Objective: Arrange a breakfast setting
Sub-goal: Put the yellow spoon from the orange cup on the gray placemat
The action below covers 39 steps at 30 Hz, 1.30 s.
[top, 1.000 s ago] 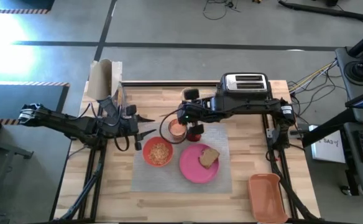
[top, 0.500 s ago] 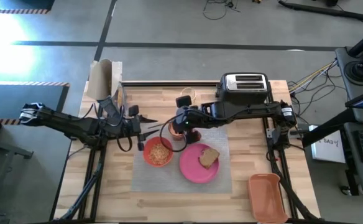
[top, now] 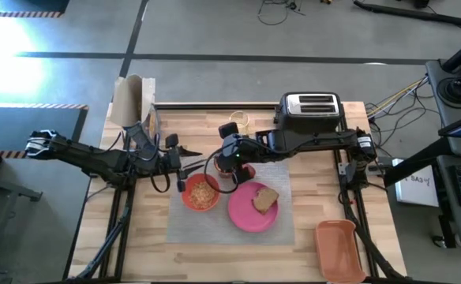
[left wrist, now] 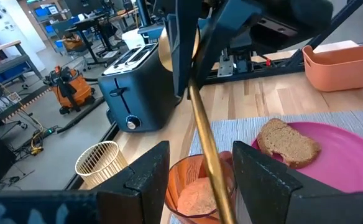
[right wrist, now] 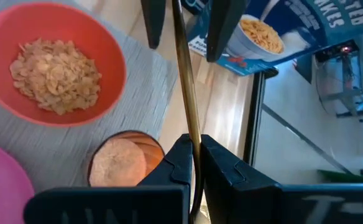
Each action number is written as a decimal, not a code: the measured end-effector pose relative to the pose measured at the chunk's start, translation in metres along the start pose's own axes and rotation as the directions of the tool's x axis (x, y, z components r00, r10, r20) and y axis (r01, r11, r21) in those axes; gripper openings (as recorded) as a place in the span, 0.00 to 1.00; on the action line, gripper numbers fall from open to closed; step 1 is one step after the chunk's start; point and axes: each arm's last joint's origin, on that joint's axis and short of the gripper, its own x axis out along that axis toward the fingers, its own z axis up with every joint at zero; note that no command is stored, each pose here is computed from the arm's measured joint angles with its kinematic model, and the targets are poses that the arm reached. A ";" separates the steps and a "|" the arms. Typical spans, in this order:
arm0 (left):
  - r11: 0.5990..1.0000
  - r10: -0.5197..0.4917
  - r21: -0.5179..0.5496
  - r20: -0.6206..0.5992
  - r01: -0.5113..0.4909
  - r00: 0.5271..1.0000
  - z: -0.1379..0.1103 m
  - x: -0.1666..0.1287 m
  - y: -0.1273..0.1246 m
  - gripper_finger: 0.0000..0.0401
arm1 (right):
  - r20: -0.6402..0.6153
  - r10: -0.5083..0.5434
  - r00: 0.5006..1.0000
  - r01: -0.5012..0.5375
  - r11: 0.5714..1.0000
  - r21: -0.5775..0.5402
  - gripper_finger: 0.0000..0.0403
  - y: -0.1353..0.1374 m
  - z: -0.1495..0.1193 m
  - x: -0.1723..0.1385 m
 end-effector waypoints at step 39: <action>0.993 -0.078 -0.100 -0.178 0.061 0.981 0.022 0.016 -0.002 0.02 | 0.025 0.002 1.000 -0.004 0.994 0.108 0.20 0.003 0.004 -0.001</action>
